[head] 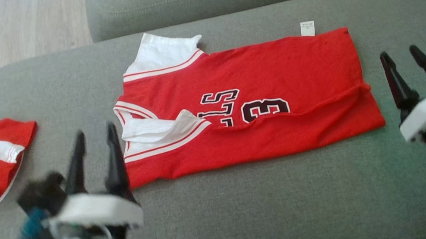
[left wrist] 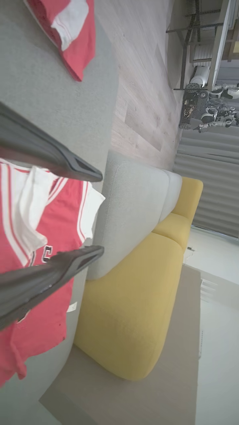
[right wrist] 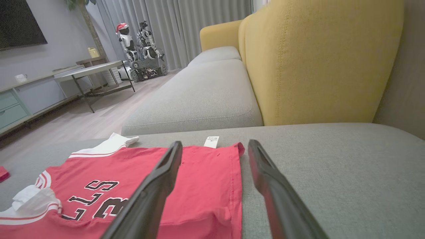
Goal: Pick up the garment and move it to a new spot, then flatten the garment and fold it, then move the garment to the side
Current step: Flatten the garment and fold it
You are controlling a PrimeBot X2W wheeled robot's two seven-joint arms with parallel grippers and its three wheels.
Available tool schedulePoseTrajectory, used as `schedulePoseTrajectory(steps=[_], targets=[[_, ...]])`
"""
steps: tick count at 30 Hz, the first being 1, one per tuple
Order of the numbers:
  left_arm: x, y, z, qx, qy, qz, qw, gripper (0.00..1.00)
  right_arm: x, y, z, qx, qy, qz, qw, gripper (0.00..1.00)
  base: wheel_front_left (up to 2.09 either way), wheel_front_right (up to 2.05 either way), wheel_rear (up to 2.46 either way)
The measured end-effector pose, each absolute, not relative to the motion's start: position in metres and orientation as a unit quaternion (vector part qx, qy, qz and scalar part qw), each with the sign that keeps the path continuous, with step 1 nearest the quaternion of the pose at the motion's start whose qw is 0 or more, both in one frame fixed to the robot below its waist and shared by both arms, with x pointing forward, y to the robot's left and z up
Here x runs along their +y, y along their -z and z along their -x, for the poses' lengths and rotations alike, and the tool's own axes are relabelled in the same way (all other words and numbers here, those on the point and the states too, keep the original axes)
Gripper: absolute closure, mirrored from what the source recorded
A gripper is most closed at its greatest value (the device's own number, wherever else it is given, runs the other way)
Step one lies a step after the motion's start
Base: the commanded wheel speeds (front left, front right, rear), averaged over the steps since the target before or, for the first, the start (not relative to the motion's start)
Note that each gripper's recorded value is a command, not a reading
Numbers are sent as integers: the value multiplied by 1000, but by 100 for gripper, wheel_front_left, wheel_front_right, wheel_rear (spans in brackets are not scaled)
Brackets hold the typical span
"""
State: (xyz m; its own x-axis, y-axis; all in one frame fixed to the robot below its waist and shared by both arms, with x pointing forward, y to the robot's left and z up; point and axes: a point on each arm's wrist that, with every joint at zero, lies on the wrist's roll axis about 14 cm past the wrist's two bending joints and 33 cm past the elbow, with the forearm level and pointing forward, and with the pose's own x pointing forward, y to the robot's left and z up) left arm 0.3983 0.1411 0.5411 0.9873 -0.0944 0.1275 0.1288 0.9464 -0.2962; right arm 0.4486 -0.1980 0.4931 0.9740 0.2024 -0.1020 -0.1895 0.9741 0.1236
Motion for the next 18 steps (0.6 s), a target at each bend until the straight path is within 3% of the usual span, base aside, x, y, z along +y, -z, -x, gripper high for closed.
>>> schedulePoseTrajectory(steps=[10,18], targets=[[129,-497,-367,-8,41,125,991,0,-191,-458,-388,61,-67,-55,994,0,0,0,0],[122,-479,-371,17,47,107,993,0,-197,-471,-381,39,-41,-60,997,0,0,0,0]])
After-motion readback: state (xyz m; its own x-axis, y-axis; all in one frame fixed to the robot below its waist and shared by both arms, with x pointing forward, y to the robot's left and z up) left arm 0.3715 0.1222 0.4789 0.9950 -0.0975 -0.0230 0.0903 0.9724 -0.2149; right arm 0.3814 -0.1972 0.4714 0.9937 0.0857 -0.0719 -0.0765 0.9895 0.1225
